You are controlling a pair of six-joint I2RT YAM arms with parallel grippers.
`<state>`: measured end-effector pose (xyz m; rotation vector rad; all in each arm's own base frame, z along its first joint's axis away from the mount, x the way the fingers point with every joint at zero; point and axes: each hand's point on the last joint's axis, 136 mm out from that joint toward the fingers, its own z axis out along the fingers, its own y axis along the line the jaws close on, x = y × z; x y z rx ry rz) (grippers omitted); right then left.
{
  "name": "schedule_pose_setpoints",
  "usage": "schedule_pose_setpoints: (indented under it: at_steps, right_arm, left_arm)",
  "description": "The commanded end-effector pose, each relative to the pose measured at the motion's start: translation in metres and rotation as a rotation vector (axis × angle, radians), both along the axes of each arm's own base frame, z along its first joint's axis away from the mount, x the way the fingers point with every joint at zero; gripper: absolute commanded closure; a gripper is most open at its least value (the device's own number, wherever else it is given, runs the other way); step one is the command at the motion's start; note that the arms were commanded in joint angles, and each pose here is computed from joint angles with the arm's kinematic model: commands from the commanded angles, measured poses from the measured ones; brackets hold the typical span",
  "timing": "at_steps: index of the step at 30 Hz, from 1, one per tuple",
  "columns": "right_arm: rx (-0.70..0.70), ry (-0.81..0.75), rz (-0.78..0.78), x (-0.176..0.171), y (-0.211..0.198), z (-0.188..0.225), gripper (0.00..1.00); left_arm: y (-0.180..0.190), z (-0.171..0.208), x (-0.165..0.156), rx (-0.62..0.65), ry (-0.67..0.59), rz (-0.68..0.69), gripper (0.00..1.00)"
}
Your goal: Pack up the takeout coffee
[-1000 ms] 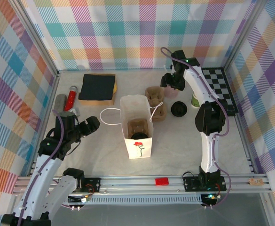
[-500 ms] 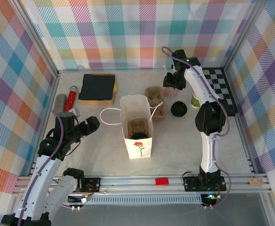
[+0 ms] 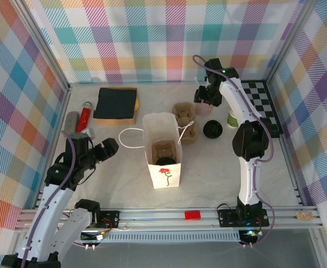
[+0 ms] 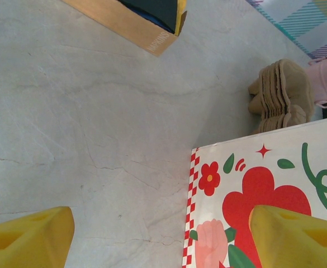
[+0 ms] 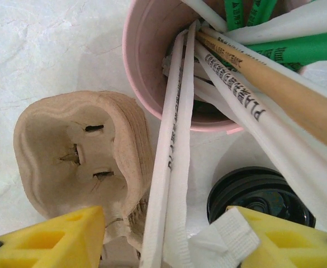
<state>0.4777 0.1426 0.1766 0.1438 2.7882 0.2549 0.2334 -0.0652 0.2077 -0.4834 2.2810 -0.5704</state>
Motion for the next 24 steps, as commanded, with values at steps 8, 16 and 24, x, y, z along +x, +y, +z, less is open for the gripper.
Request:
schedule_pose_setpoints:
  at_steps: [8, 16, 24]
  right_arm:
    - [-0.03, -0.111, 0.016, -0.02, -0.001, 0.063, 0.45]
    - [-0.069, -0.118, 0.035, -0.024, 0.006, 0.063, 0.5]
    - [-0.133, -0.095, 0.014, -0.018, -0.003, 0.049, 0.5]
  left_arm:
    - [0.005, 0.008, -0.003, 0.0, -0.011, 0.017, 0.18]
    - [0.004, 0.008, -0.001, 0.004, -0.009, 0.01, 0.18]
    - [0.004, 0.009, -0.001, 0.003, -0.01, 0.008, 0.18]
